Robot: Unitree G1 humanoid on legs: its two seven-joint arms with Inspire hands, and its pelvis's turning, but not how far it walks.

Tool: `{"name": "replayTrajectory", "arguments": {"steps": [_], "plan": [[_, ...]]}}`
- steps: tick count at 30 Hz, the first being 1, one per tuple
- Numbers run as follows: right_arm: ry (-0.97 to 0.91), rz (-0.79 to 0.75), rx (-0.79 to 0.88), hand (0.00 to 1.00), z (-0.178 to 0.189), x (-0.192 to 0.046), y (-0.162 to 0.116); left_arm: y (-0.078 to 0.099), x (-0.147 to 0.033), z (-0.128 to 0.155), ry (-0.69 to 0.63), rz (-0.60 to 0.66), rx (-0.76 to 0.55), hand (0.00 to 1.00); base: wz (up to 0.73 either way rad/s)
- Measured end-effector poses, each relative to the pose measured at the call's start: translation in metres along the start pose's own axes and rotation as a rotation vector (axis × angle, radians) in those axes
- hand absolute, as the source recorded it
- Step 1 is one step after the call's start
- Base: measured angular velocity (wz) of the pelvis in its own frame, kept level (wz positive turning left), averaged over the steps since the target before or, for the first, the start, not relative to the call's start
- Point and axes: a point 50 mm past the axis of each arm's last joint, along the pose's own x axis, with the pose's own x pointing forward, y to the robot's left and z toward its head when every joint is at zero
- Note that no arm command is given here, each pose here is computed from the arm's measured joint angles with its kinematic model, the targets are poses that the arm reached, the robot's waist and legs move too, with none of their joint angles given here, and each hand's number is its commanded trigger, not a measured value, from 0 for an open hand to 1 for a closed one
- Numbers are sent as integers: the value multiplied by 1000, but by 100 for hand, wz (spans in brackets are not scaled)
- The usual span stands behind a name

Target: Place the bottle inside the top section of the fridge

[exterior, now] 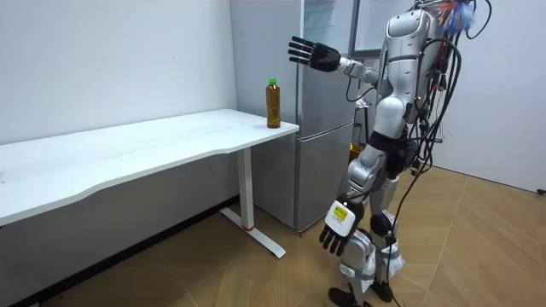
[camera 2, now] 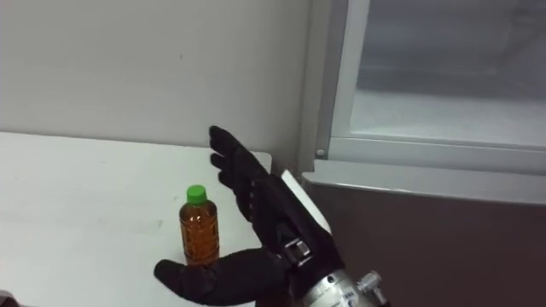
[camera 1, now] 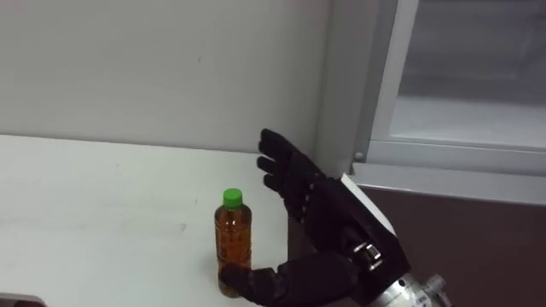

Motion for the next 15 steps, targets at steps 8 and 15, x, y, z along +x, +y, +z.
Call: {"name": "replayTrajectory", "arguments": {"steps": [8,15], "plan": [[3,-15,24,0,-2,0,-1,-3,0,1,4,-15,37,0,8],[36,-66,44,0,-10,-1,-5,-5,-1,0,9,-16,87,0,7]]}}
